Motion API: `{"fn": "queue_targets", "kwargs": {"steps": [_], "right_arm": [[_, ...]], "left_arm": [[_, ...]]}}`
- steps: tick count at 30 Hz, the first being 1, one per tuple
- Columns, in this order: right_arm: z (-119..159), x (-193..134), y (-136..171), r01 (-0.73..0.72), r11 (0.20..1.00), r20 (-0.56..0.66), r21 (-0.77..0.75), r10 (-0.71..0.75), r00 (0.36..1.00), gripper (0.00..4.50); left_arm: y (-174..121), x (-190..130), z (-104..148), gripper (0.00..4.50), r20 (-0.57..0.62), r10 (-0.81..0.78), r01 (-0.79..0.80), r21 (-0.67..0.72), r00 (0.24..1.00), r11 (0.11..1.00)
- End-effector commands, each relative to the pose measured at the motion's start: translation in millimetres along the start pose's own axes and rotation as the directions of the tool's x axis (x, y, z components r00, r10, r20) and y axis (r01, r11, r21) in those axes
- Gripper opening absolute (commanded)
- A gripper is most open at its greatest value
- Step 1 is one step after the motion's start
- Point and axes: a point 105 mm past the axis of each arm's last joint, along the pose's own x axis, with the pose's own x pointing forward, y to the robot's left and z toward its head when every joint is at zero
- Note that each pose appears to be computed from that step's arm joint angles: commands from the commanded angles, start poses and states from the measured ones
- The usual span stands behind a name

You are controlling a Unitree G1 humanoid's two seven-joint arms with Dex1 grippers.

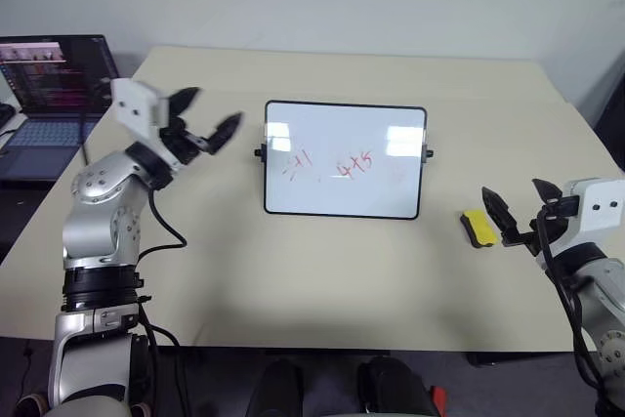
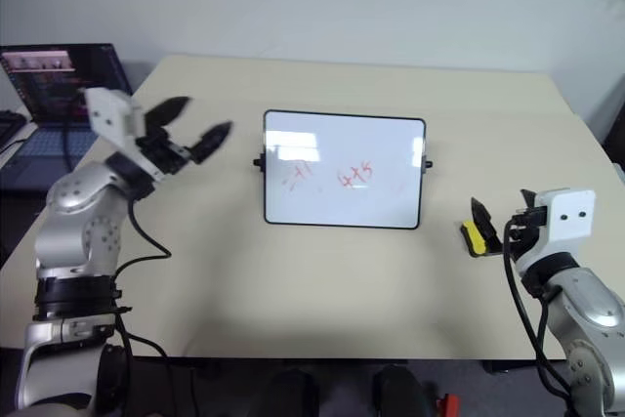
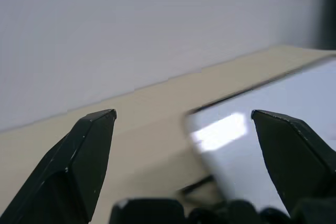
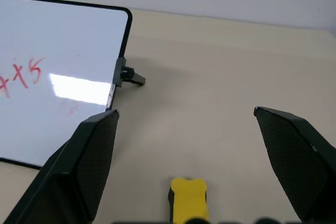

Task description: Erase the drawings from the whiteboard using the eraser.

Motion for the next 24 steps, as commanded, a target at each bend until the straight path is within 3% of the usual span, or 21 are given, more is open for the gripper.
{"fn": "queue_targets", "kwargs": {"steps": [1, 5, 10, 16, 24], "right_arm": [[11.2, -0.1, 13.0, -0.05, 0.998, -0.014, 0.034, 0.05, 0.999, 4.47], [-0.3, 9.6, 26.4, -0.103, 0.988, -0.14, 0.117, 0.119, 0.983, 4.47], [-2.8, 28.5, 21.9, -0.063, 0.993, -0.193, 0.097, 0.081, 0.978, 4.47], [-15.0, 38.6, 3.7, 0.035, 0.996, -0.219, 0.08, -0.017, 0.975, 4.47], [-35.6, 45.3, 3.1, 0.031, 0.997, -0.265, 0.073, -0.01, 0.964, 4.47]], "left_arm": [[-40.6, 8.6, 8.6, 4.5, -0.035, -0.294, 0.293, -0.01, 0.955, 0.956], [-87.9, 10.7, 2.5, 4.5, -0.092, -0.612, 0.61, -0.048, 0.785, 0.791], [-121.5, 12.5, -4.7, 4.5, -0.123, -0.777, 0.779, -0.04, 0.617, 0.625], [-136.3, 29.5, -1.0, 4.5, -0.087, -0.8, 0.804, 0.003, 0.593, 0.595], [-137.3, 30.2, -2.7, 4.5, -0.099, -0.803, 0.807, 0.008, 0.588, 0.59]]}}
